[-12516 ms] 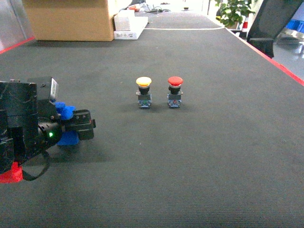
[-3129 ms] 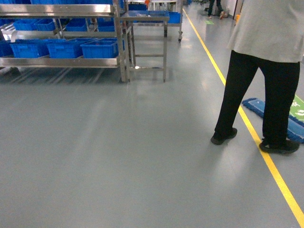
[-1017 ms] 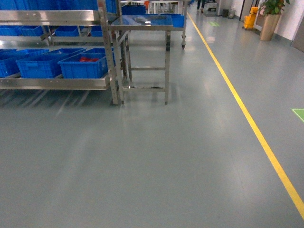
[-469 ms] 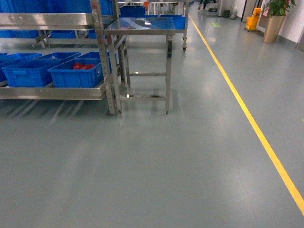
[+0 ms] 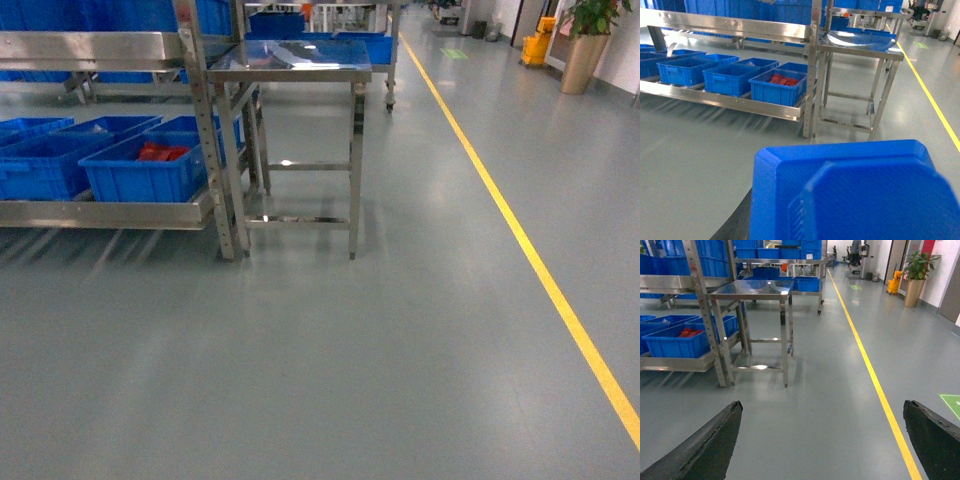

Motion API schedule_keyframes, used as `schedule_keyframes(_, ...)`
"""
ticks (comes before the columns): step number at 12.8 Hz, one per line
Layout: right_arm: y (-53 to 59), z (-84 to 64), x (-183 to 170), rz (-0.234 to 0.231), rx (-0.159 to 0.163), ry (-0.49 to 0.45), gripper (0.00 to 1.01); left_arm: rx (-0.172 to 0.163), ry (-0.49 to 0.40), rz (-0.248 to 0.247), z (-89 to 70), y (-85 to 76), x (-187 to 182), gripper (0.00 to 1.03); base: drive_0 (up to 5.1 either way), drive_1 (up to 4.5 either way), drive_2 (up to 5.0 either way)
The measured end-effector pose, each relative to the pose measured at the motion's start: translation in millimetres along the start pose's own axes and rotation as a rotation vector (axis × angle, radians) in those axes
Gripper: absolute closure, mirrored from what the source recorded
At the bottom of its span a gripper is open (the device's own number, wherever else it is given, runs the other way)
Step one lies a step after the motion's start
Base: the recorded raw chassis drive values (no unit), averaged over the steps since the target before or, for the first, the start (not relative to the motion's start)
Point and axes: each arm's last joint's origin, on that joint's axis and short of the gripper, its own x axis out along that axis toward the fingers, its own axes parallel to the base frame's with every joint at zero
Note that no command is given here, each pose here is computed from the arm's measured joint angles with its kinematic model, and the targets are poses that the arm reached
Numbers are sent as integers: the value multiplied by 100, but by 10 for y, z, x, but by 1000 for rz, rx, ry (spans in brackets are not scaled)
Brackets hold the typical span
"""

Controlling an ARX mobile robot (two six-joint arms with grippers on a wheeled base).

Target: Pick blue part to blue bin on bottom shelf

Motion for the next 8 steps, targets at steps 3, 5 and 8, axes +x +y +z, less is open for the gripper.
schedule_keyframes(3, 0, -1, 0, 0, 0, 1, 3, 1, 1, -1, -1, 0, 0, 59, -5, 414, -425)
schedule_keyframes(5, 0, -2, 0, 0, 0, 2, 3, -2, -2, -1, 3, 0, -1, 59, -5, 414, -425)
schedule_keyframes(8, 0, -2, 0, 0, 0, 2, 3, 0, 0, 0, 0, 1, -1, 59, -4, 417, -426)
